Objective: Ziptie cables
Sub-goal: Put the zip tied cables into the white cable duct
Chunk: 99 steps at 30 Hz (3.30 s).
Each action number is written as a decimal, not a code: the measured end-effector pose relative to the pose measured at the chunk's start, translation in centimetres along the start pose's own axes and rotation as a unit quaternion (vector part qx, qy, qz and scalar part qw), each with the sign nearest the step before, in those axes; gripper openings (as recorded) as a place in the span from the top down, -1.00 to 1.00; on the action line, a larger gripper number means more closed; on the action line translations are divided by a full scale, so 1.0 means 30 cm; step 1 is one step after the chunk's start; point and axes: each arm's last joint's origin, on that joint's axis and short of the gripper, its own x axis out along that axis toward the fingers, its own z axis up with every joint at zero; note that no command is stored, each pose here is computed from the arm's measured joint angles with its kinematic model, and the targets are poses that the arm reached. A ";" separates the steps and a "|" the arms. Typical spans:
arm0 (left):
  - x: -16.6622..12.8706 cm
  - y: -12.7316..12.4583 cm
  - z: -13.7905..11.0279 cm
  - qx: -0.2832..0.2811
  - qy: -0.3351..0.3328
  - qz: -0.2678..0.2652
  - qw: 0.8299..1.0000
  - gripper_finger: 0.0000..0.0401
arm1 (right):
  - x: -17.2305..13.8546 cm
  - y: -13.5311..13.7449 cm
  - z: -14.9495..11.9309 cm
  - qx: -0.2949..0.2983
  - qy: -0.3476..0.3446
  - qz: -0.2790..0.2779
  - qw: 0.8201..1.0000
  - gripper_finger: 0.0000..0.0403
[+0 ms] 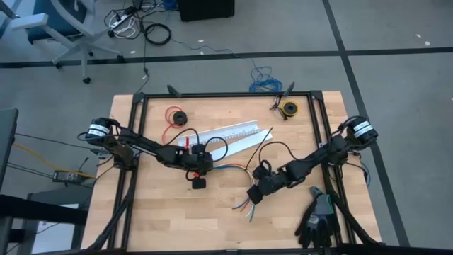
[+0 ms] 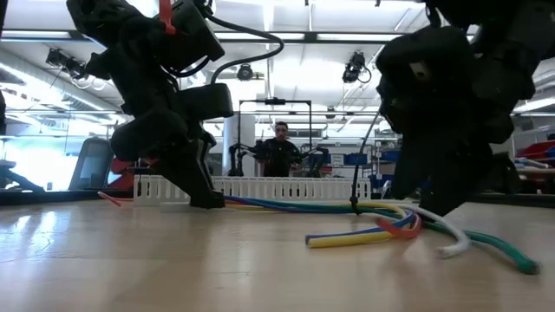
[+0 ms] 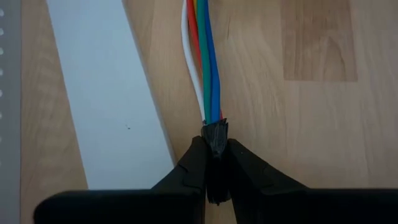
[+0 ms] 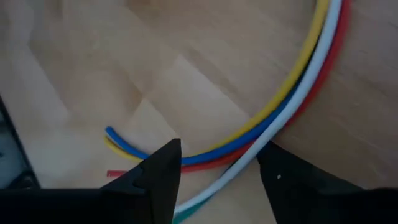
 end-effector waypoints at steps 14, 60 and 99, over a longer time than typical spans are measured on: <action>-0.001 0.000 0.019 -0.017 -0.029 0.004 0.999 0.77 | 0.017 -0.003 0.109 0.108 0.076 -0.073 0.989 0.16; -0.438 0.092 0.354 0.000 -0.147 0.202 0.968 0.77 | 0.042 -0.033 0.271 -0.064 -0.037 -0.179 0.981 0.36; -0.368 0.109 0.130 -0.059 -0.020 0.215 0.975 0.77 | -0.166 -0.048 0.303 -0.151 -0.032 -0.249 0.956 0.97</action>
